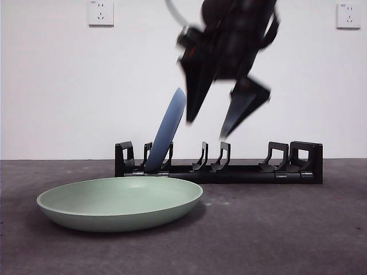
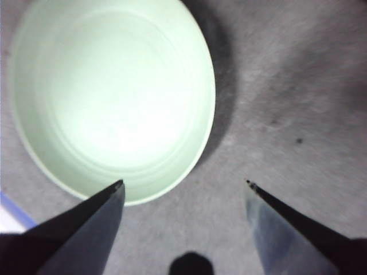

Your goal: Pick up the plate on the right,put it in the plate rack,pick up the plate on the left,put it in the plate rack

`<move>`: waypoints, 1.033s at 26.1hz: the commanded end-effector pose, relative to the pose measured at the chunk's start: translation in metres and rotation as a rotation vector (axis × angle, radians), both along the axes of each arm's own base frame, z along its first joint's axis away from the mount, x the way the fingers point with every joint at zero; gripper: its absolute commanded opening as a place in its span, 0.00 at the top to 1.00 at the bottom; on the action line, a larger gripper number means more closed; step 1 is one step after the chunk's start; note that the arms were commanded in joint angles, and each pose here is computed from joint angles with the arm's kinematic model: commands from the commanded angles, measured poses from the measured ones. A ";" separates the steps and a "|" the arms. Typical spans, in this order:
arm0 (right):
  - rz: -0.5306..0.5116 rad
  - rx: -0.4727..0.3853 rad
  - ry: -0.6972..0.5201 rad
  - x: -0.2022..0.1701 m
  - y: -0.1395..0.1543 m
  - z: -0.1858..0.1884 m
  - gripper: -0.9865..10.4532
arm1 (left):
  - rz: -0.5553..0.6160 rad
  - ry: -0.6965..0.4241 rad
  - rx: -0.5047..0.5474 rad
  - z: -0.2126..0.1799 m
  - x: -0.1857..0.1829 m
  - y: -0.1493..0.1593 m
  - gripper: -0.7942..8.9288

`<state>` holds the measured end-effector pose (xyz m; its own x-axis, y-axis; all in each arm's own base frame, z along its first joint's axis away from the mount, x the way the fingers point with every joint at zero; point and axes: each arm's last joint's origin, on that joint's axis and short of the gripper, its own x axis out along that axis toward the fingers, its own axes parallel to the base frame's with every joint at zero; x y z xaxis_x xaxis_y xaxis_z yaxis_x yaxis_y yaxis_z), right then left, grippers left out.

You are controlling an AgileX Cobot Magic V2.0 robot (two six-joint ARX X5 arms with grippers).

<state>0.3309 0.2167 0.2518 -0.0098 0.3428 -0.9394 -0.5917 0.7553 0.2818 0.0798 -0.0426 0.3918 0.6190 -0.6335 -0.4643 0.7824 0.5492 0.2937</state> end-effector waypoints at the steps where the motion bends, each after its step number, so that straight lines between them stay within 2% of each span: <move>1: 0.006 -0.035 0.047 0.005 0.009 -0.026 0.61 | -0.016 -0.021 0.023 0.000 -0.001 0.000 0.49; 8: -0.006 -0.055 0.066 0.015 0.018 -0.056 0.61 | -0.027 -0.025 0.047 -0.001 -0.002 -0.003 0.49; 20: -0.040 -0.051 0.059 0.023 0.026 -0.076 0.62 | -0.044 -0.011 0.061 -0.003 0.002 -0.007 0.49; 27: -0.041 -0.047 0.055 0.022 0.029 -0.079 0.76 | -0.060 -0.005 0.064 -0.003 0.003 -0.009 0.49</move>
